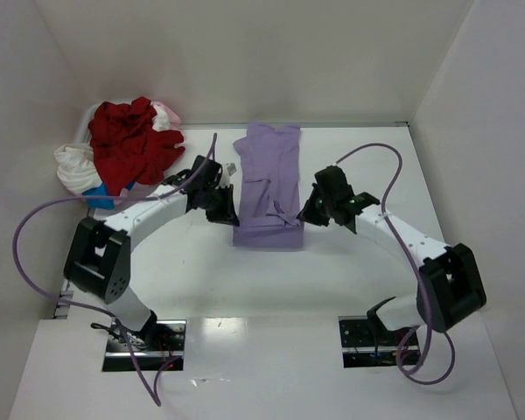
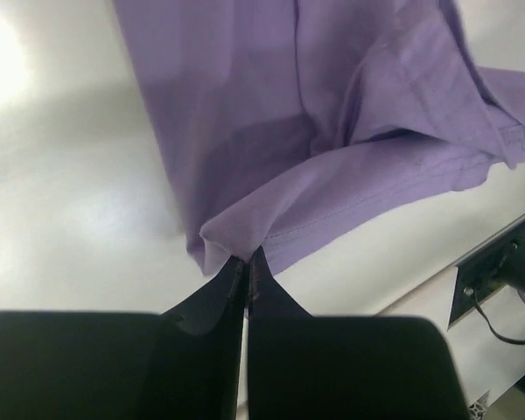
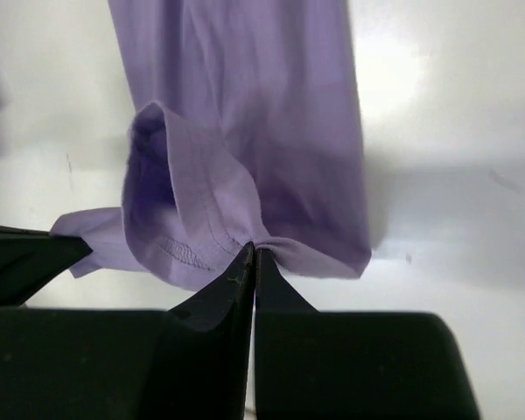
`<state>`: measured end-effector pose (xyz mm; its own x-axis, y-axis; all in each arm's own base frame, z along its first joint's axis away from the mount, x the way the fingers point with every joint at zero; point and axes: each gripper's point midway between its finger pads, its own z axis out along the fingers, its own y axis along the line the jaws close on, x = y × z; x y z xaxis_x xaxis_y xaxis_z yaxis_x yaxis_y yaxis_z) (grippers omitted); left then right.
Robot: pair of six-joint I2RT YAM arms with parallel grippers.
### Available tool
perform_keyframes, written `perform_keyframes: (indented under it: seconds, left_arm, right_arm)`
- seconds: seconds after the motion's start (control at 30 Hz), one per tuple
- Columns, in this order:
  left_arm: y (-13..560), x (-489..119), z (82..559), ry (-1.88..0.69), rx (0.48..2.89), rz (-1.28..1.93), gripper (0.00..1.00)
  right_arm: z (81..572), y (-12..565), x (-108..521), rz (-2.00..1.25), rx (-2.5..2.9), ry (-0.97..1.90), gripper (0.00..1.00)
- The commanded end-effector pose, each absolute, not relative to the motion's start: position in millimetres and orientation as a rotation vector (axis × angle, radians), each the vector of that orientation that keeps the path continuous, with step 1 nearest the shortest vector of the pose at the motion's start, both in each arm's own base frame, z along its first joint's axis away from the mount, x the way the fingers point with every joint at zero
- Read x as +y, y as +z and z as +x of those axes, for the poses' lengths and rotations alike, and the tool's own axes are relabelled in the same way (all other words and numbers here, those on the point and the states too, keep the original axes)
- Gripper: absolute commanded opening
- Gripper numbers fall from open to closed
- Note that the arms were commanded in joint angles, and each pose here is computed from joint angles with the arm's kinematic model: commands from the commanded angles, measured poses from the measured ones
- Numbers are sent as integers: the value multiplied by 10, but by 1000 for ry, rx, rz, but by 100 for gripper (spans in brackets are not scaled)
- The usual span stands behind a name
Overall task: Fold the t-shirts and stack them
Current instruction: Fold the folded rectangular tshirt in 1/3 of the way
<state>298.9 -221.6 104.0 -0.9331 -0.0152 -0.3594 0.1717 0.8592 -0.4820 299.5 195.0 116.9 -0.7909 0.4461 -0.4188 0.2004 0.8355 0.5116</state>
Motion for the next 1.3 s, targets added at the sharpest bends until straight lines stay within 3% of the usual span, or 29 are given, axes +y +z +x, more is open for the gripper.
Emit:
perform_keyframes:
  seconds: [0.0,0.53,0.63,0.83,1.13,1.17,1.27]
  left_arm:
    - [1121,-2373,3267,-817,2606,275,0]
    - [1085,-2374,4286,-882,2531,321,0]
    - [1023,-2378,4384,-894,2537,324,0]
    - [876,-2424,4442,-918,2564,324,3]
    - [775,-2228,4713,-907,2539,238,25]
    - [779,-2192,4758,-918,2532,228,30]
    - [804,-2163,4894,-909,2506,233,55]
  right_arm:
    - [3444,1346,1908,434,2372,593,0]
    - [4354,1264,1910,409,2349,577,0]
    - [4574,1379,1871,409,2312,584,0]
    - [4730,1064,2012,368,2377,612,0]
    - [4776,744,2020,367,2425,584,1]
    - [4814,727,1983,378,2424,580,3]
    - [4860,762,1939,388,2411,579,20]
